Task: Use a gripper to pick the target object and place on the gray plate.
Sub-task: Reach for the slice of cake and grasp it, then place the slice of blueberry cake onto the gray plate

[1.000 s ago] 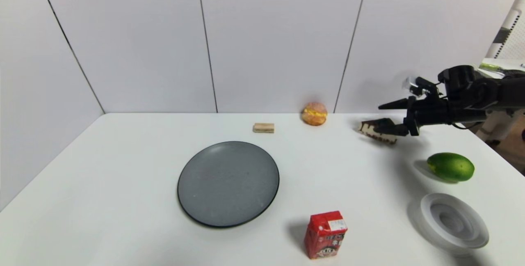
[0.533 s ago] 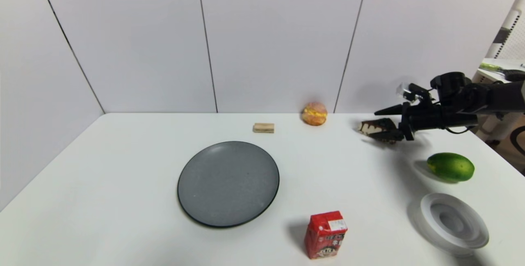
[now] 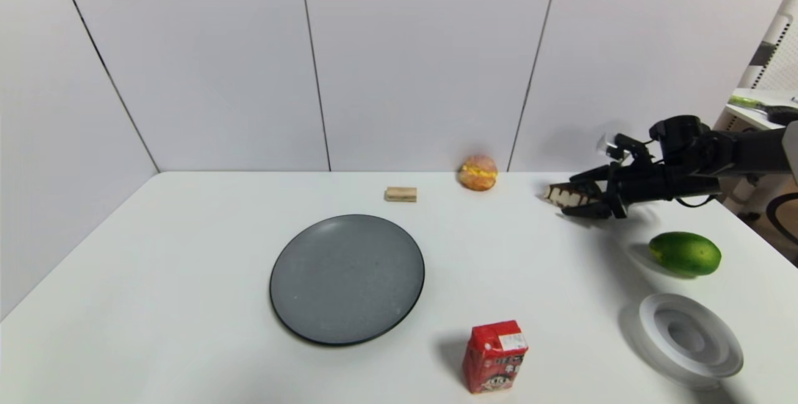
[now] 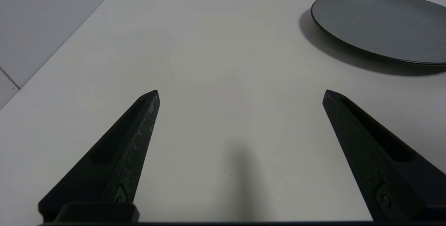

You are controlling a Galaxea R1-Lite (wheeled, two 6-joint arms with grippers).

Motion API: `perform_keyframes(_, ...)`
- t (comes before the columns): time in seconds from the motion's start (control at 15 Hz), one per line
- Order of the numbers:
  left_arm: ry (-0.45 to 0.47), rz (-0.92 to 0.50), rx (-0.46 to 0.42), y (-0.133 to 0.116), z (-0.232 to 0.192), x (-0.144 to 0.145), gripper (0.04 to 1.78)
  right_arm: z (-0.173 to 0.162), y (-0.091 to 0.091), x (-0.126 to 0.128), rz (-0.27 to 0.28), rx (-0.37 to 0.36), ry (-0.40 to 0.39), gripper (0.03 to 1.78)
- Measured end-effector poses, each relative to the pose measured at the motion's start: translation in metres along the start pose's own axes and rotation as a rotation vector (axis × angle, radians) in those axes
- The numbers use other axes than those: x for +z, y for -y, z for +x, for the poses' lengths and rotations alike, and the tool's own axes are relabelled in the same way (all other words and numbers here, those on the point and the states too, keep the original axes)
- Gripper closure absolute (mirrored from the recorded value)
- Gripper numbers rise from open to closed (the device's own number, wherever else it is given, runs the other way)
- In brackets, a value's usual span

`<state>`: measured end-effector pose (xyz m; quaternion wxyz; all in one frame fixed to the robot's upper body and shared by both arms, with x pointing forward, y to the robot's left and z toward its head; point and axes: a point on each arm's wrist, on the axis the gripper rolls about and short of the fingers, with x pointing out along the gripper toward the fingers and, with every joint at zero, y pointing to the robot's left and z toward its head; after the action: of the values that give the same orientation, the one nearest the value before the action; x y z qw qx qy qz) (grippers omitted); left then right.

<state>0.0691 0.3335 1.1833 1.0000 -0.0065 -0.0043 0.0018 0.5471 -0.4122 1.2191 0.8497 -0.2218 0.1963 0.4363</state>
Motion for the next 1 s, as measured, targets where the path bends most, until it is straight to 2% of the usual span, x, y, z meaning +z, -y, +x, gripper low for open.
perform_keyframes(0.13,0.000,0.000,0.000,0.000,0.000,0.000,0.13,0.001,0.000,-0.001,0.001,0.002,-0.001,0.16)
perform_keyframes(0.33,0.000,0.000,0.000,0.000,0.000,0.000,0.13,0.001,0.000,-0.001,0.002,-0.006,-0.016,0.65)
perform_keyframes(0.53,0.000,0.000,0.000,0.000,0.000,0.000,0.13,0.001,0.000,-0.001,0.001,-0.008,-0.019,0.94)
perform_keyframes(0.67,0.000,0.000,0.000,0.000,0.000,0.000,0.13,0.000,0.000,0.001,-0.004,-0.010,-0.016,1.02)
perform_keyframes(0.8,0.000,0.000,0.000,0.000,0.000,0.000,0.13,-0.005,-0.003,0.012,-0.022,-0.009,0.003,1.02)
perform_keyframes(1.0,0.000,0.000,0.000,0.000,0.000,0.000,0.13,-0.015,-0.018,0.047,-0.076,0.024,0.075,1.02)
